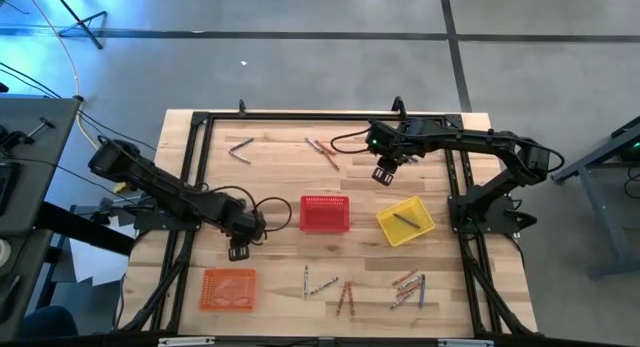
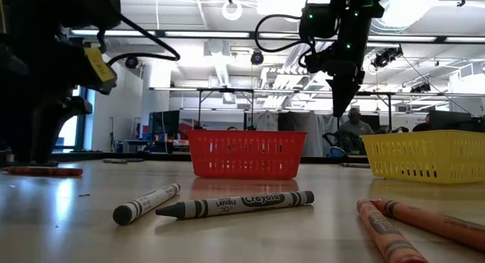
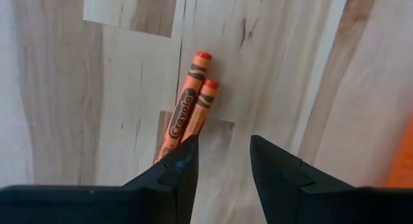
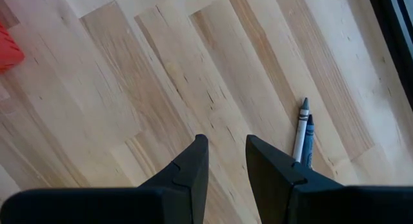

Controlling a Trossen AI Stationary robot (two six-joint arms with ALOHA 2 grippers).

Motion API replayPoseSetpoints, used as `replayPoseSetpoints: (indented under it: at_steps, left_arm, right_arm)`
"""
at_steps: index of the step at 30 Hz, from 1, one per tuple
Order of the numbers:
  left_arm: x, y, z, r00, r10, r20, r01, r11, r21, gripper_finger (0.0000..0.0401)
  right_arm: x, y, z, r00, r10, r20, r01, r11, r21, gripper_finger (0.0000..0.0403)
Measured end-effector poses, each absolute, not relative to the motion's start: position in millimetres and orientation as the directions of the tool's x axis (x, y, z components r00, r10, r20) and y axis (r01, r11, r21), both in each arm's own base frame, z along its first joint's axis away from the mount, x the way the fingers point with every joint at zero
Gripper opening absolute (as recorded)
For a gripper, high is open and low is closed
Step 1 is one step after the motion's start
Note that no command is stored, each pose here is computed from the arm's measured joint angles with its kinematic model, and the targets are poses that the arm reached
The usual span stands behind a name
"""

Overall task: Sort crayons
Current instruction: Put the orange crayon into the orange bin

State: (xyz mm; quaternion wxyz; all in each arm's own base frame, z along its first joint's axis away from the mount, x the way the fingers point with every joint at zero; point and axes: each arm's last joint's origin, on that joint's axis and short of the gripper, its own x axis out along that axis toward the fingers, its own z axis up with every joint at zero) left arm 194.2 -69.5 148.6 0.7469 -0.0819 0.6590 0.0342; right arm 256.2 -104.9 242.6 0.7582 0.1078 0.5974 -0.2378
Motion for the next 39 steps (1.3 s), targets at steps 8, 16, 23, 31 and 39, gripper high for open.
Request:
replayPoseSetpoints:
  at_steps: [8, 16, 23, 31, 39]
  left_arm:
    - [198, -70, 135, 0.069, -0.007, -0.998, -0.136, 0.991, -0.016, 0.0129]
    - [199, -71, 133, 0.06, -0.021, -0.998, -0.155, 0.987, -0.03, 0.0129]
    - [213, -70, 158, 0.21, 0.129, -0.969, -0.172, 0.981, 0.093, 0.0129]
    - [201, -60, 166, 0.057, 0.264, -0.963, -0.296, 0.925, 0.236, 0.0129]
    - [190, -57, 166, -0.065, 0.267, -0.962, -0.475, 0.839, 0.265, 0.0129]
  right_arm:
    - [256, -105, 243, 0.173, -0.232, -0.957, 0.487, 0.865, -0.121, 0.0096]
    - [256, -105, 243, 0.171, -0.226, -0.959, 0.485, 0.866, -0.118, 0.0096]
    - [256, -105, 243, 0.174, -0.227, -0.958, 0.486, 0.866, -0.117, 0.0096]
    - [256, -105, 243, 0.171, -0.225, -0.959, 0.493, 0.862, -0.114, 0.0096]
    - [256, -105, 243, 0.171, -0.224, -0.959, 0.485, 0.867, -0.116, 0.0096]
